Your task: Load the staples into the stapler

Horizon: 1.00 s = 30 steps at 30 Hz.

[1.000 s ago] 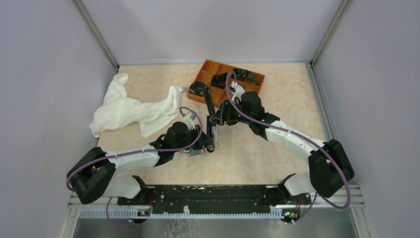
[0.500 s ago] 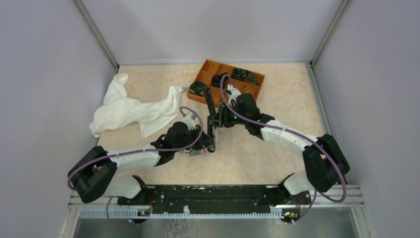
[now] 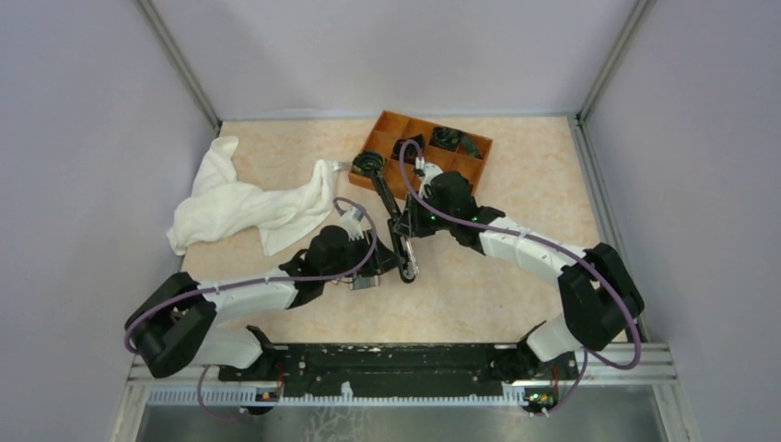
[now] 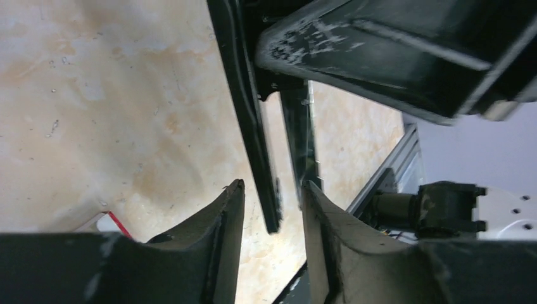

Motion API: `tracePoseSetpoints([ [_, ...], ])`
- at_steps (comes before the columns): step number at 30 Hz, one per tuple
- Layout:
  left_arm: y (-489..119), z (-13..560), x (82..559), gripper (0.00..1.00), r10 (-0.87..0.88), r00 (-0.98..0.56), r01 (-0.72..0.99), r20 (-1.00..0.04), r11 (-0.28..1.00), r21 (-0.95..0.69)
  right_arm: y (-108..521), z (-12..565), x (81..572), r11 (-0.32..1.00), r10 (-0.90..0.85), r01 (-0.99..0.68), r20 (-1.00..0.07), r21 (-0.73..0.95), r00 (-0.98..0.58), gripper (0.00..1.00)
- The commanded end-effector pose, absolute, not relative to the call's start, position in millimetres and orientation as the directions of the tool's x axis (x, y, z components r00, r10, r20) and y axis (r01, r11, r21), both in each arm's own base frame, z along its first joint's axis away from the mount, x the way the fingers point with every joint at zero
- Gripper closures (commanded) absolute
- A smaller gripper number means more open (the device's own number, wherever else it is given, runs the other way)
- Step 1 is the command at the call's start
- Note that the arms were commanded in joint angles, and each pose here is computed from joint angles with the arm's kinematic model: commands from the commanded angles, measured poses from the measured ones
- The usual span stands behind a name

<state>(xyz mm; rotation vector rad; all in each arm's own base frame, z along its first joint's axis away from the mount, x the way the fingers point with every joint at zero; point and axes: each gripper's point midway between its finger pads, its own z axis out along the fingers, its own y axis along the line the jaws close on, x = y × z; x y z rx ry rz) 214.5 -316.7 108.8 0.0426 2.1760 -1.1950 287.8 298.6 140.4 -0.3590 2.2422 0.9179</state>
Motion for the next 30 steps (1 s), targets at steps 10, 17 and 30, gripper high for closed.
tracePoseSetpoints([
  [10,-264.9,110.8,228.6,0.32,-0.368,-0.697,0.212,-0.616,0.714,-0.667,299.1,126.5,312.7,0.814,-0.186,-0.518,-0.727,0.263,-0.661,1.0],
  [17,-225.1,103.5,238.5,0.23,-0.416,-0.676,0.102,-0.608,0.765,-0.636,311.8,97.0,317.1,0.842,-0.27,-0.513,-0.695,0.165,-0.667,1.0],
  [30,-199.9,99.3,244.9,0.2,-0.457,-0.674,0.051,-0.58,0.755,-0.654,317.6,73.9,321.0,0.862,-0.321,-0.499,-0.664,0.092,-0.676,0.75],
])
